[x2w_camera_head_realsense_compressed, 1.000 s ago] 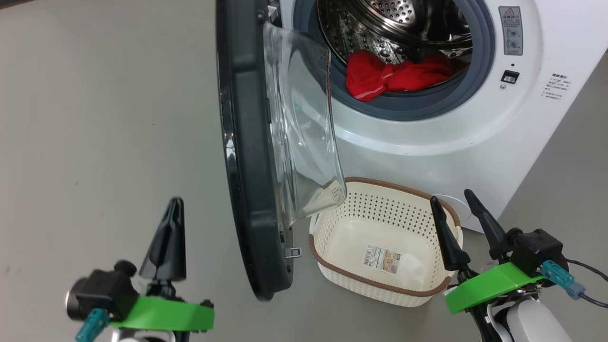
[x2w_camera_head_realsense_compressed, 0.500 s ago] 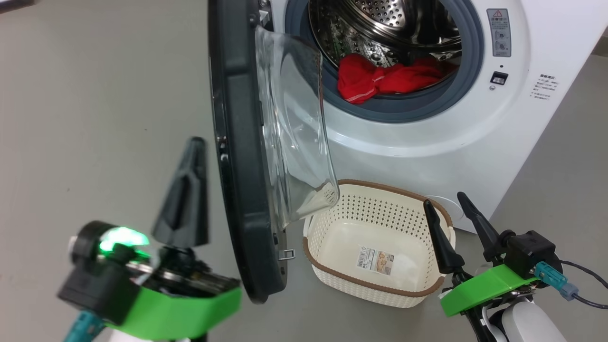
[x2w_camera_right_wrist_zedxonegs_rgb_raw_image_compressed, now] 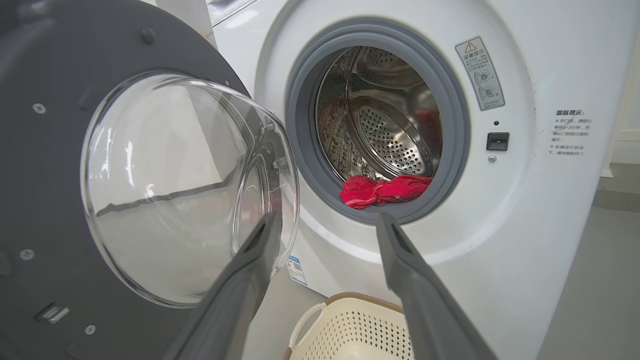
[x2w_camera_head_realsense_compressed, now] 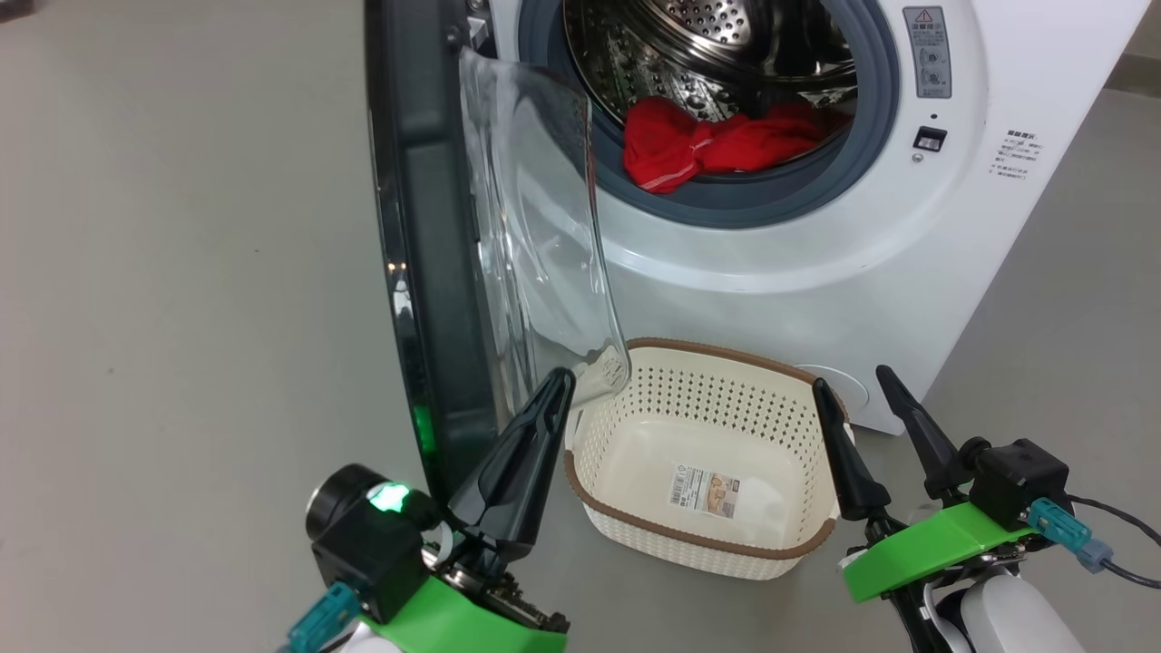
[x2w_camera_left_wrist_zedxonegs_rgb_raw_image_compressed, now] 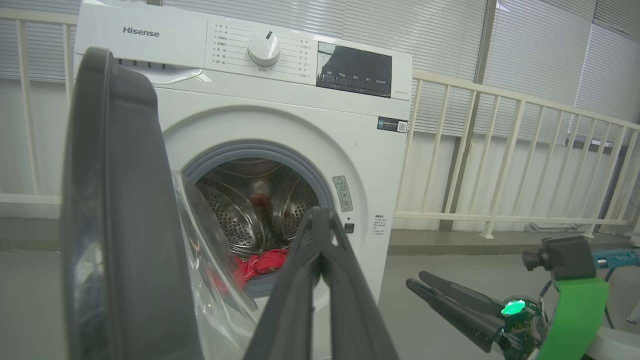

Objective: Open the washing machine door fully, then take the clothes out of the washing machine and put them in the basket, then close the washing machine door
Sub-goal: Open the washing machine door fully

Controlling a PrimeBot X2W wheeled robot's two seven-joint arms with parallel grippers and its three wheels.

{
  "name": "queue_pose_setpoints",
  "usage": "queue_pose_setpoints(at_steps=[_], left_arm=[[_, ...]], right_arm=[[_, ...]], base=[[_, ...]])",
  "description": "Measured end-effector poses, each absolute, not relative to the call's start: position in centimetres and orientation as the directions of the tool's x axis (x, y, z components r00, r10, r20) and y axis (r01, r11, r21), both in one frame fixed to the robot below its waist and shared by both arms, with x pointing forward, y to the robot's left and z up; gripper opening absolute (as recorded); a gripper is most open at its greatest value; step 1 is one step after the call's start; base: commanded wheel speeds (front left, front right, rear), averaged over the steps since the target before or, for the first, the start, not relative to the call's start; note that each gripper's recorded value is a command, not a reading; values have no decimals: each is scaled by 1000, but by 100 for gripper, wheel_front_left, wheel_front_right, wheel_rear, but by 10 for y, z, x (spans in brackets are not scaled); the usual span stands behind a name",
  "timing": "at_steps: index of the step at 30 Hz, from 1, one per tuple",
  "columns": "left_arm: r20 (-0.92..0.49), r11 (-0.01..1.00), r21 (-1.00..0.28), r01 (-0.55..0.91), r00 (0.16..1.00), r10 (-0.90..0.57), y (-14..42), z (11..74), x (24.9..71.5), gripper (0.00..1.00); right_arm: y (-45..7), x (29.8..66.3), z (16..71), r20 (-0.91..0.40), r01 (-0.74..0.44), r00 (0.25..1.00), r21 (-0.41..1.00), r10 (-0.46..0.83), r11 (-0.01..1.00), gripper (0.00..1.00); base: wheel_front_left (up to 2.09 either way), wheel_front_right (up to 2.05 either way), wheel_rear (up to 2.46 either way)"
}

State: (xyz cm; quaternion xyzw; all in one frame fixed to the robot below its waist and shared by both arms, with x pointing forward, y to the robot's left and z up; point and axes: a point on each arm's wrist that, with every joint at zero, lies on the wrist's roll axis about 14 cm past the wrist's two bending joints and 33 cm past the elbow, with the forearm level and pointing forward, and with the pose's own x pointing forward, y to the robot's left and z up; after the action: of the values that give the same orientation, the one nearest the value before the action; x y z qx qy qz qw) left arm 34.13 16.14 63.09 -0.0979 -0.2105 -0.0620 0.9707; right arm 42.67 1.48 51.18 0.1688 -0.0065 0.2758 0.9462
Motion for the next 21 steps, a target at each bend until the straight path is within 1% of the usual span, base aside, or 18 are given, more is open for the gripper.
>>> queue_pose_setpoints(at_steps=[5,9,16,21], left_arm=[[333,970,-189,155,939,-85,162,604,348,0],[246,971,-206,119,967,-66,167,581,352,0],[181,974,-227,17,983,25,188,564,354,0],[170,972,-233,-29,983,70,199,562,354,0]], right_arm=[[13,428,509,100,-517,852,320,514,794,100],[12,430,508,98,-514,854,323,512,795,100],[14,431,508,100,-516,852,327,514,792,100],[13,432,512,113,-517,852,327,511,791,100]], base=[[0,0,0],[0,0,0],[0,0,0],[0,0,0]])
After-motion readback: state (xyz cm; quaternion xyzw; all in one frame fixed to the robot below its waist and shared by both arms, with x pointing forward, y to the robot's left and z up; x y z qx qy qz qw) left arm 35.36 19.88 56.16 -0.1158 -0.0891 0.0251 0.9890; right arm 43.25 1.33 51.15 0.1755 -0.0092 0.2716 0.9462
